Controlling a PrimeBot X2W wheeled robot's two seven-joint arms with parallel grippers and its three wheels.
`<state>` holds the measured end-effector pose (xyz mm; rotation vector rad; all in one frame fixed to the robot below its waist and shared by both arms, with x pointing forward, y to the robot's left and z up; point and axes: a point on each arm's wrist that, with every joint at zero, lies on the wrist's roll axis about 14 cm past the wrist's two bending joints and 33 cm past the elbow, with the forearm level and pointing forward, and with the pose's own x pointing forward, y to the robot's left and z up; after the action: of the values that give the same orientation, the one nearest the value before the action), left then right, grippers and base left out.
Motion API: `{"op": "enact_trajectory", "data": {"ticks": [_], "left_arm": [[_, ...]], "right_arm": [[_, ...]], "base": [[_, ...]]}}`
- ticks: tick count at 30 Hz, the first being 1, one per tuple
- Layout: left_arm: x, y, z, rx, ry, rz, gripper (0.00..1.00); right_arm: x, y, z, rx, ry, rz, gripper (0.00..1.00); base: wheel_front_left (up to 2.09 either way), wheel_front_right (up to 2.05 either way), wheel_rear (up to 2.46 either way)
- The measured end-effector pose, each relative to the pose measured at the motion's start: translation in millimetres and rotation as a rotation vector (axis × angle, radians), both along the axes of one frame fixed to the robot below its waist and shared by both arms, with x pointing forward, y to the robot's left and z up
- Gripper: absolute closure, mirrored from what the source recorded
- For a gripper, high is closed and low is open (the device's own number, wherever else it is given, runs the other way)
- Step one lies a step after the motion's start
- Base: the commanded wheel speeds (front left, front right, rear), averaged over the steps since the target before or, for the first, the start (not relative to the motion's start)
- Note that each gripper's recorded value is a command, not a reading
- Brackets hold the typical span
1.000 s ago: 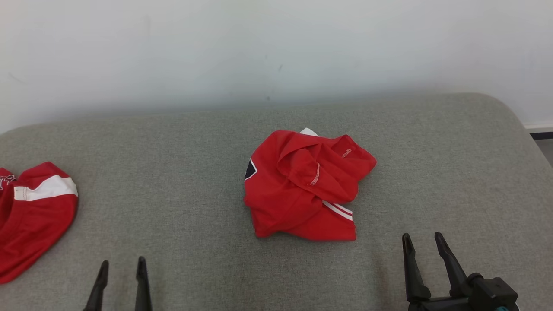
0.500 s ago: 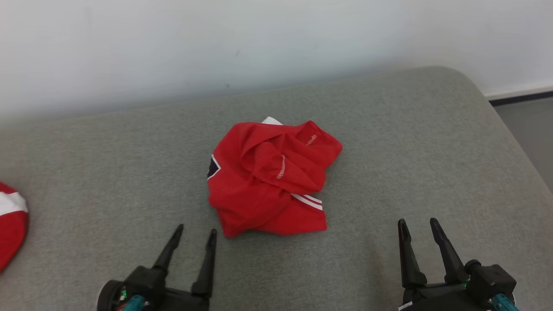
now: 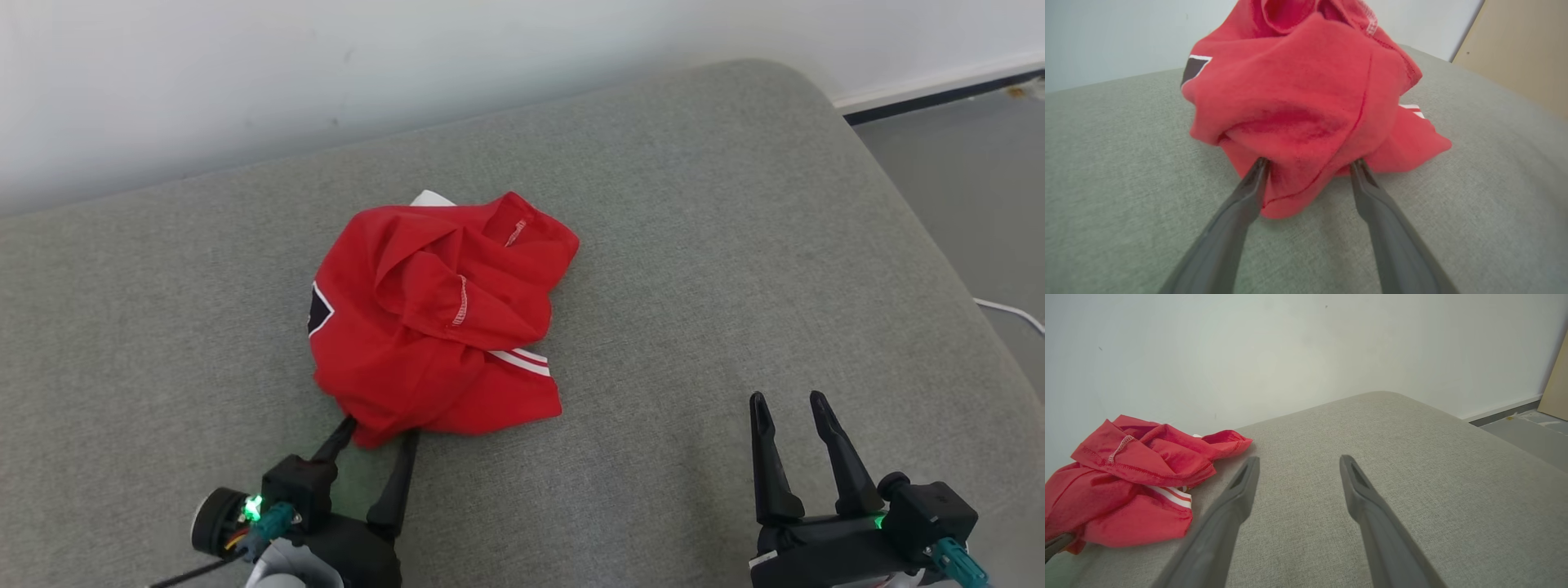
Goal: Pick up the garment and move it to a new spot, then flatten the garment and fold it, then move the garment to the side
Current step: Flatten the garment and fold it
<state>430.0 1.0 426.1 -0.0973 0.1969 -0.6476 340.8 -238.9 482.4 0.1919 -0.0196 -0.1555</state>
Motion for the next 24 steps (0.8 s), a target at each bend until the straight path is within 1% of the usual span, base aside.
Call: {"op": "enact_trajectory", "data": {"ticks": [1,2,4,8,9,11,14,17,24], "left_arm": [[3,-1,0,0.0,0.002,-0.002,0.0],[5,-3,0,-0.001,0.002,-0.003,0.53],[10,-5,4,-0.007,-0.006,-0.004,1.0],[15,-4,16,-0.035,-0.035,0.01,1.0],[18,1,28,-0.056,-0.065,0.029,1.0],[19,4,34,-0.064,-0.08,0.037,1.0],[22,22,53,-0.067,-0.144,0.072,1.0],[23,42,75,-0.055,-0.221,0.104,1.0],[10,90,117,0.029,-0.386,0.158,1.0]], "right_arm": [[0,-1,0,0.0,0.002,-0.003,0.0],[-1,-2,0,0.001,0.002,-0.007,0.0],[-2,-4,0,0.001,0.001,-0.013,0.0],[-3,-5,0,0.002,0.001,-0.018,0.0],[-3,-3,-3,0.007,0.008,-0.011,0.0],[-3,-1,-4,0.01,0.01,-0.005,0.0],[-1,7,-6,0.016,0.012,0.018,0.0],[4,15,-5,0.02,0.006,0.047,0.0],[10,36,-1,0.032,-0.013,0.114,0.0]], "base": [[0.0,0.0,0.0],[0.0,0.0,0.0],[0.0,0.0,0.0],[0.0,0.0,0.0],[0.0,0.0,0.0],[0.0,0.0,0.0],[0.0,0.0,0.0],[0.0,0.0,0.0],[0.0,0.0,0.0]]}}
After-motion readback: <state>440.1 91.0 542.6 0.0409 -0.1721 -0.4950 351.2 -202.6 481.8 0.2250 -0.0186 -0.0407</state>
